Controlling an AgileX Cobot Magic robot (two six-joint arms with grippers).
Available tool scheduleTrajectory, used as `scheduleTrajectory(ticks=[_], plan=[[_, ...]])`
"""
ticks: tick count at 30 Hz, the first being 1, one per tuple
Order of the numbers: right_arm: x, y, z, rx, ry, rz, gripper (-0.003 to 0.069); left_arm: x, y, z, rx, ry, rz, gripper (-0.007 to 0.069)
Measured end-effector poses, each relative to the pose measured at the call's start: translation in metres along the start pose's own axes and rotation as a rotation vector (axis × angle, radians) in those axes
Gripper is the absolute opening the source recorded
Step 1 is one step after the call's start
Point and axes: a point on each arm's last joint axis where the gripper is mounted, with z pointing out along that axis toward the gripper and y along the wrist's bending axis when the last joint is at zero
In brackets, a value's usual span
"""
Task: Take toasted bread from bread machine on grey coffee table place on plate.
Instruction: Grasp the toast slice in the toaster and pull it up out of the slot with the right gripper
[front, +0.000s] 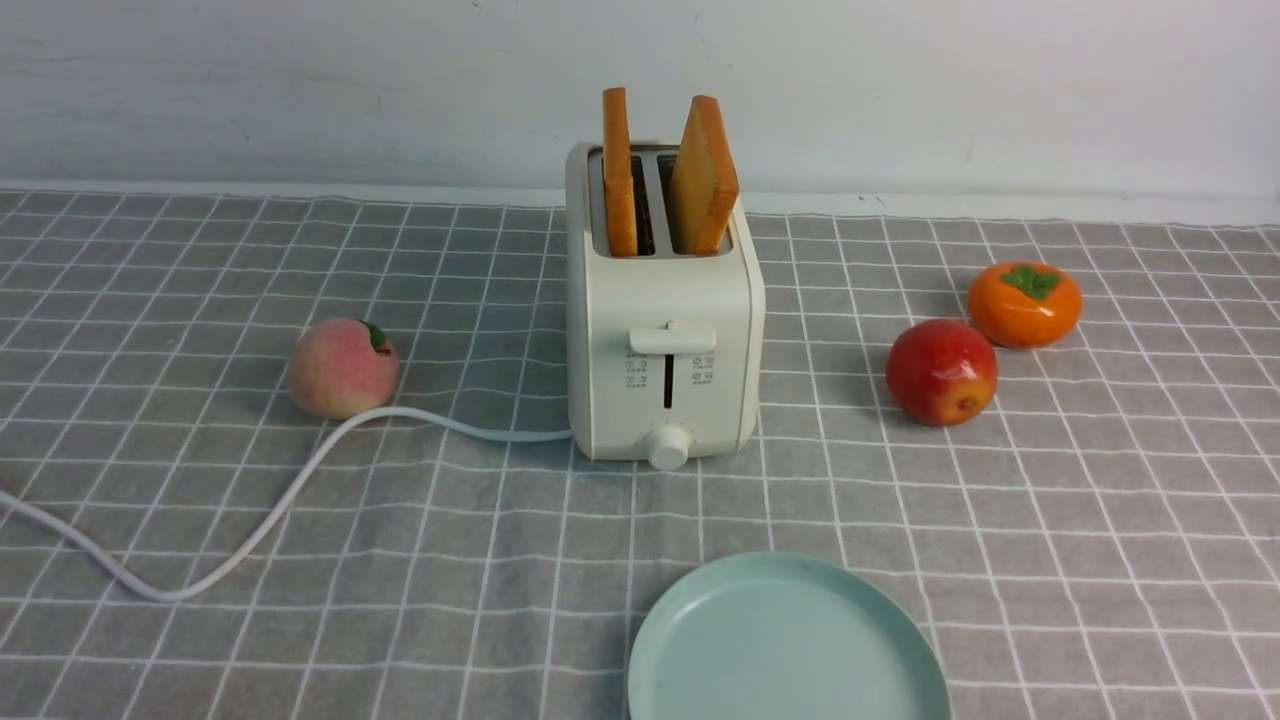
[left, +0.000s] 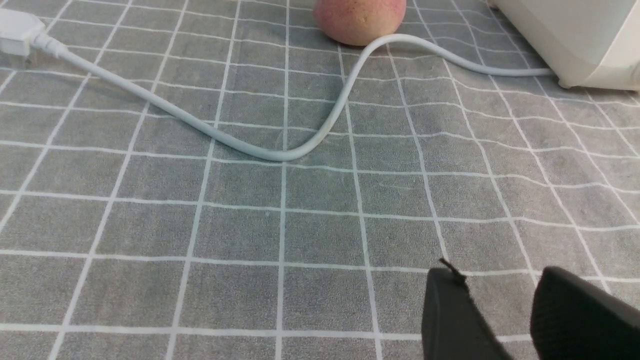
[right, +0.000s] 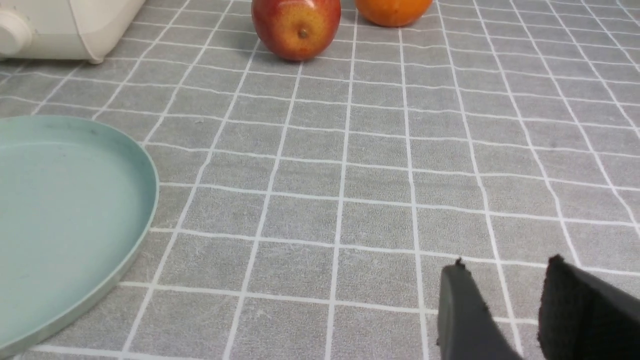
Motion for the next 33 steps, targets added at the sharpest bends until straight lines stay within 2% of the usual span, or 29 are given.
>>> scheduleTrajectory(ticks=[12, 15, 19, 24, 25, 26, 27, 33], plan=[[0.000, 0.000, 0.000, 0.001, 0.000, -0.003, 0.0239, -0.002, -0.001, 0.000, 0.009, -0.027, -0.015, 0.0238], [0.000, 0.000, 0.000, 0.001, 0.000, -0.003, 0.0239, -0.006, -0.002, 0.000, 0.021, -0.064, -0.015, 0.0238], [-0.002, 0.000, 0.000, 0.005, -0.025, -0.003, 0.0239, -0.019, -0.005, -0.002, 0.062, -0.206, -0.016, 0.0238], [-0.013, -0.002, 0.000, 0.023, -0.168, 0.006, 0.0239, -0.033, -0.010, -0.007, 0.114, -0.376, -0.020, 0.0238], [-0.016, -0.002, -0.001, 0.008, -0.205, 0.013, 0.0239, -0.035, -0.010, -0.007, 0.117, -0.389, -0.020, 0.0238], [-0.017, -0.002, -0.001, 0.052, -0.205, 0.020, 0.0239, -0.035, -0.010, -0.008, 0.118, -0.392, -0.020, 0.0238], [-0.022, -0.003, -0.002, 0.030, -0.267, 0.036, 0.0239, -0.036, -0.010, -0.008, 0.121, -0.401, -0.020, 0.0238], [-0.032, -0.005, -0.006, 0.046, -0.385, 0.049, 0.0239, -0.036, -0.010, -0.008, 0.124, -0.407, -0.024, 0.0238]])
